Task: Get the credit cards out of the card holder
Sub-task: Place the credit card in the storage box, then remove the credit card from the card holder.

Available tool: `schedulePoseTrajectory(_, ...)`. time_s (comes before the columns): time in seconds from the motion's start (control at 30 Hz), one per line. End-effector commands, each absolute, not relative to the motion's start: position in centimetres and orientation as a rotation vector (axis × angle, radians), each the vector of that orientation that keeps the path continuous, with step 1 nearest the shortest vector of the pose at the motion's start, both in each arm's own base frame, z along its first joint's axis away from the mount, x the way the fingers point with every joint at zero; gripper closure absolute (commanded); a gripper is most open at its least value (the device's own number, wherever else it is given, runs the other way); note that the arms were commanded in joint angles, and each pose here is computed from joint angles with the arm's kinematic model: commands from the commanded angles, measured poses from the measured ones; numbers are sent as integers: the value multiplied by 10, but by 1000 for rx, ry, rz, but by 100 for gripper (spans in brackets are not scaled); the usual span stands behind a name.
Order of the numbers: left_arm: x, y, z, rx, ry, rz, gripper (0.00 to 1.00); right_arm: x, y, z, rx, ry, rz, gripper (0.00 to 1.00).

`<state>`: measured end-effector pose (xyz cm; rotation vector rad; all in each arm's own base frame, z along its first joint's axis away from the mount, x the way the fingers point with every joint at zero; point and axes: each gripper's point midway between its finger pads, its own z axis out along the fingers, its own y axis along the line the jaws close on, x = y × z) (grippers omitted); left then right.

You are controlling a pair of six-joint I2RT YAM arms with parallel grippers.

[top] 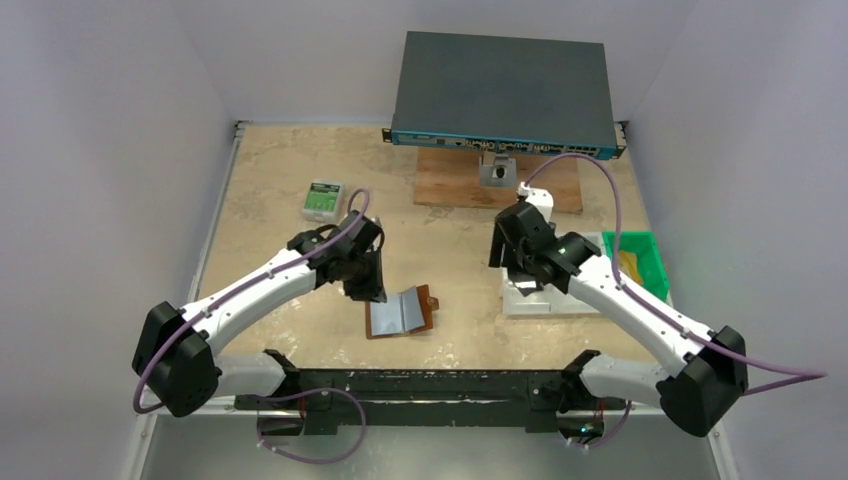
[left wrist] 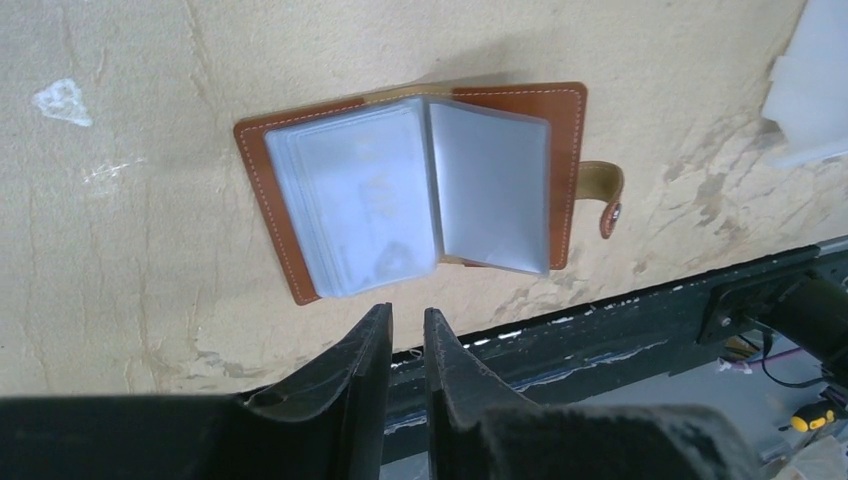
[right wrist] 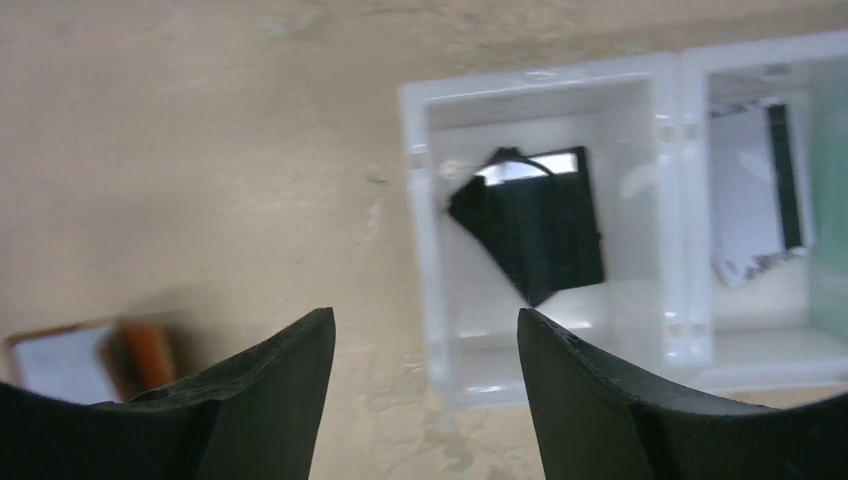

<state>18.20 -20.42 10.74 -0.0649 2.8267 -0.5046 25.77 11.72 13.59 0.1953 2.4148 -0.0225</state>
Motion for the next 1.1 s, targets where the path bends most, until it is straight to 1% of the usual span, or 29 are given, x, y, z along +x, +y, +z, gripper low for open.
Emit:
schedulePoseTrajectory(0.0,177,-195,103,-85,2817,-471,82,250,196,188,51,2322,361,33)
schedulePoseTrajectory(0.1,176,-189,100,-112,2816,-437,81,227,251,193,-49,2332,554,34)
schedulePoseTrajectory(0.23,176,-169,94,-190,2812,-324,81,194,313,184,-170,2367,751,37)
schedulePoseTrajectory(0.37,173,-155,87,-262,2811,-285,80,173,353,162,-259,2420,824,38)
schedulePoseTrajectory(0.7,167,-144,71,-328,2830,-297,80,167,393,124,-344,2480,840,42)
schedulePoseTrajectory(1.07,168,-149,64,-326,2834,-325,80,177,399,71,-359,2557,686,43)
